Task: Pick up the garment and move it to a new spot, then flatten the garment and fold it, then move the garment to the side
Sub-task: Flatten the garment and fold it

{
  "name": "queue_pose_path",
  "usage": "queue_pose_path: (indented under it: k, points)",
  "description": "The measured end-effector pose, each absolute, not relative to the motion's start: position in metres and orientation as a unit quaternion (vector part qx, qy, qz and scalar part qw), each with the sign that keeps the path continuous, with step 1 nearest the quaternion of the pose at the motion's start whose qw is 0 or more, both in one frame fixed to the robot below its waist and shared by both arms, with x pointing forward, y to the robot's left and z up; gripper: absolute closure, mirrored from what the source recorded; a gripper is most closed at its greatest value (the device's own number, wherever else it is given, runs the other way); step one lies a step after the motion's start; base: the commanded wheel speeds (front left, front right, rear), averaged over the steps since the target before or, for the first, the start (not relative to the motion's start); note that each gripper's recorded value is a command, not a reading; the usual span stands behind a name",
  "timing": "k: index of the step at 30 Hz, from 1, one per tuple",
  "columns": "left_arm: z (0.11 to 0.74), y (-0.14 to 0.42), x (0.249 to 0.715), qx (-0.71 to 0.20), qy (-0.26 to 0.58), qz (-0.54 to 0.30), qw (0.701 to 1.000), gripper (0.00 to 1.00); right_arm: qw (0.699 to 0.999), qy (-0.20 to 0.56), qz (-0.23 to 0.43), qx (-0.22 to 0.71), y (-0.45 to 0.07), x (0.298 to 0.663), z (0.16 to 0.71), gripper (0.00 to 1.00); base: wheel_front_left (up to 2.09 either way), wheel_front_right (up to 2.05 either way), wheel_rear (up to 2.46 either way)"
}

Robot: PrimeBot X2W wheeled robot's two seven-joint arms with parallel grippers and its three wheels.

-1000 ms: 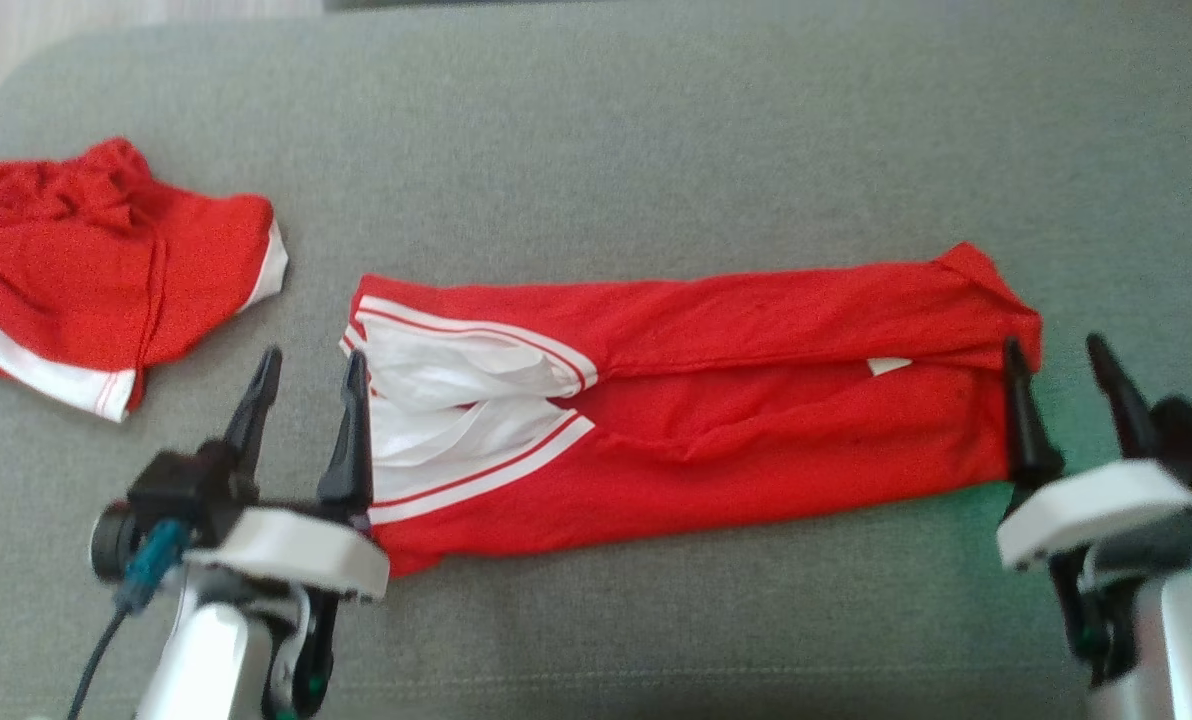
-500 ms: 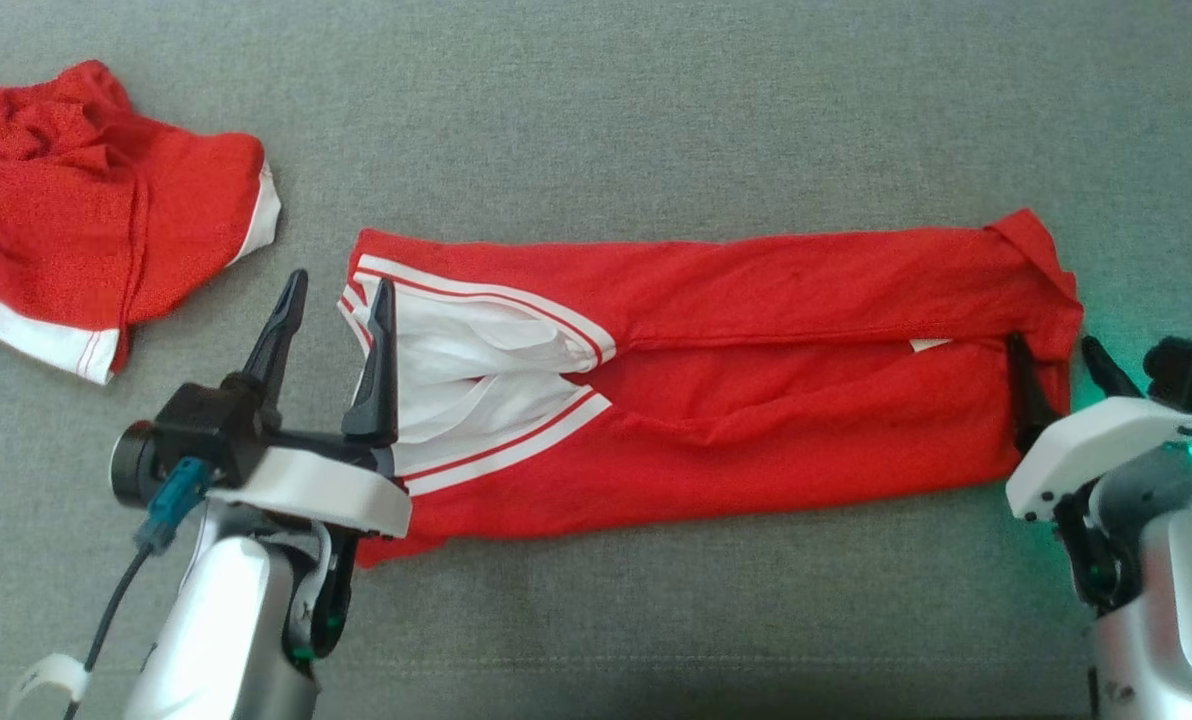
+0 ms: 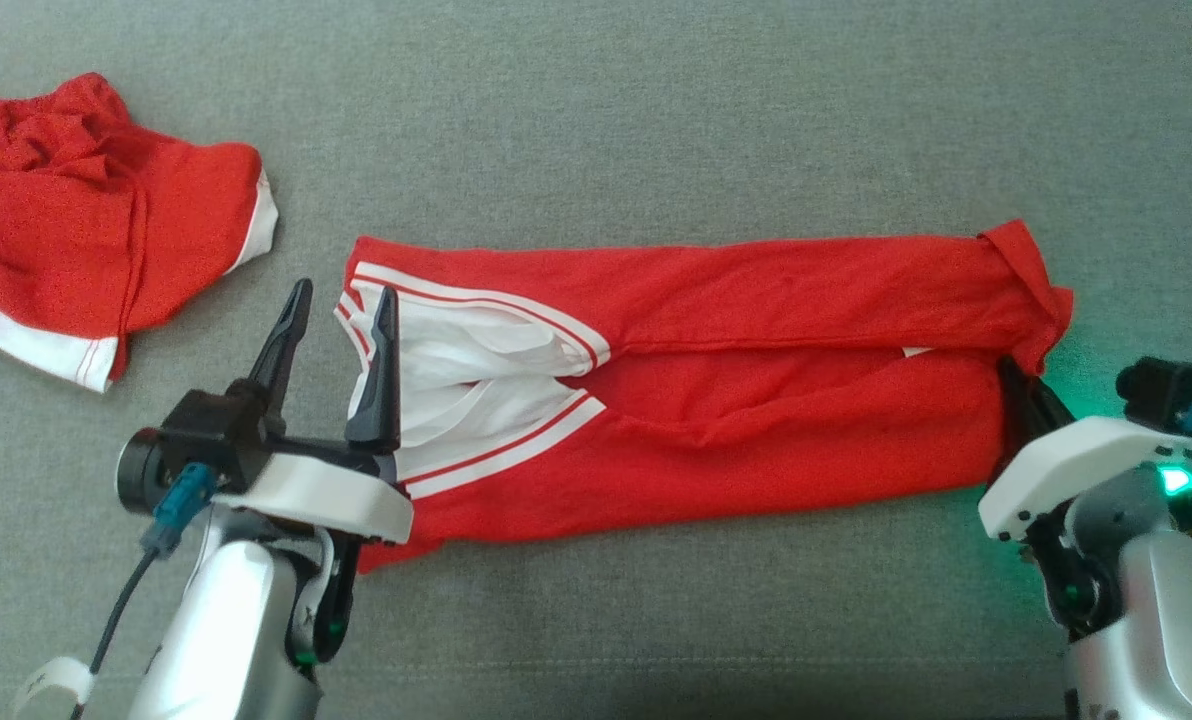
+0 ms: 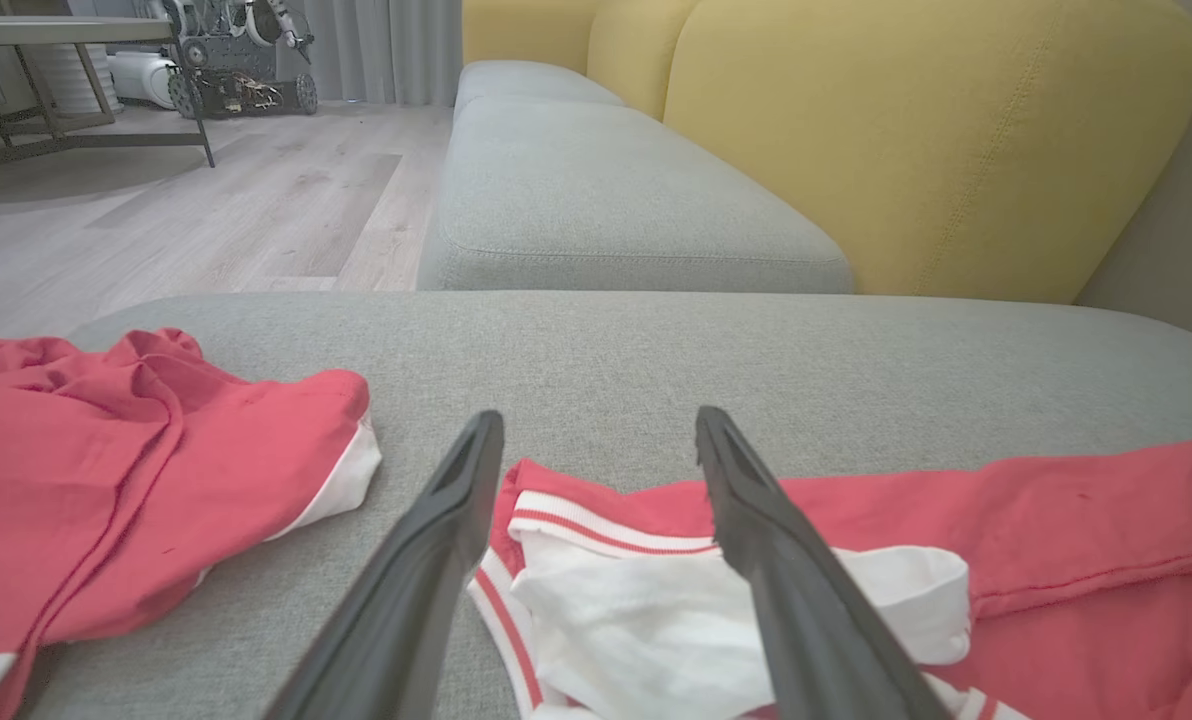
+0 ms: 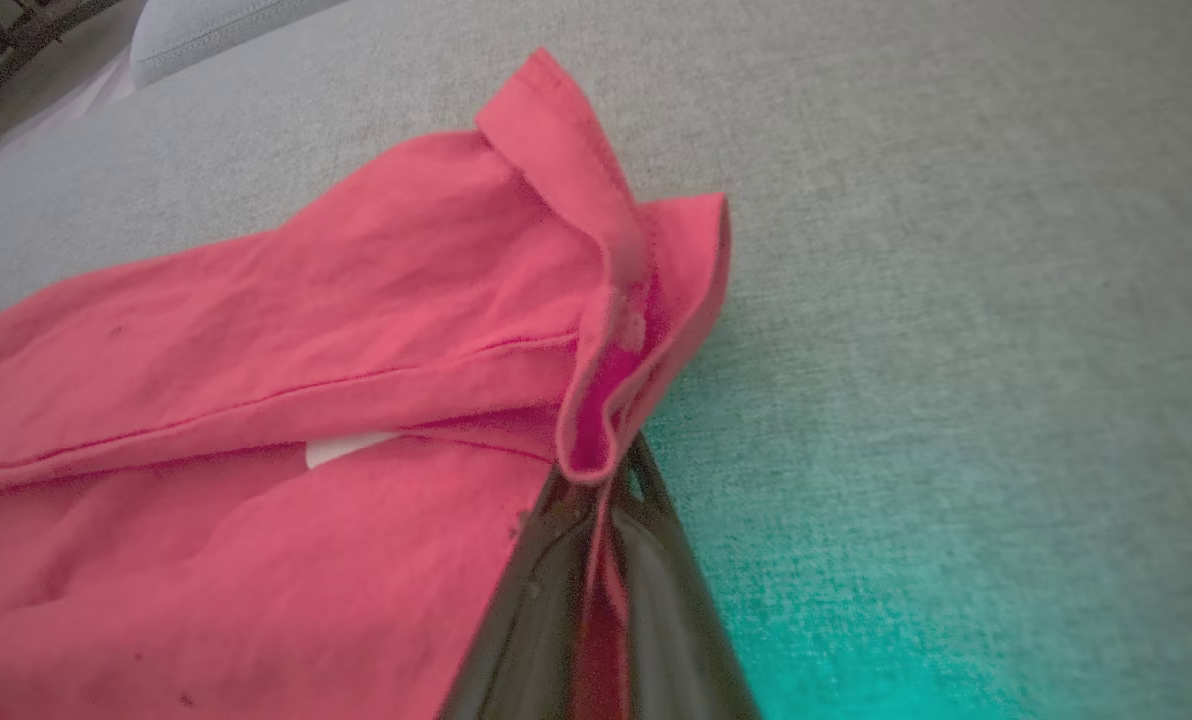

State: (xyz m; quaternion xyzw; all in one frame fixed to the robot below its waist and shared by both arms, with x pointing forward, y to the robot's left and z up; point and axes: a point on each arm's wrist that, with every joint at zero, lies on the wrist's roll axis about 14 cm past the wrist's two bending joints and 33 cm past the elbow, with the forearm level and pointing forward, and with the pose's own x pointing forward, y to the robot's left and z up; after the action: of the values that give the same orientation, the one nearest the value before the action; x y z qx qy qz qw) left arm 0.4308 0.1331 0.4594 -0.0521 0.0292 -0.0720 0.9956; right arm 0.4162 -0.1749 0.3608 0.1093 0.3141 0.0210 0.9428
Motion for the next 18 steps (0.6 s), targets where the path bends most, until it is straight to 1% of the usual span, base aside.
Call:
queue_pose_path:
  k: [7,15,18]
  points:
    - [0.468,0.132,0.429,-0.052,0.017,-0.072,0.996,0.00,0.949,0.294,-0.013,0.112,-0.198,0.405,0.370,1.00,0.00,0.00,0.00]
    - [0.478,0.134,0.423,-0.057,0.005,-0.065,0.996,0.00,0.961,0.256,-0.059,0.091,-0.243,0.400,0.397,1.00,0.00,0.00,0.00]
    - [0.477,0.135,0.415,-0.058,0.009,-0.061,0.996,0.00,0.960,0.258,-0.070,0.081,-0.256,0.389,0.400,1.00,0.00,0.00,0.00]
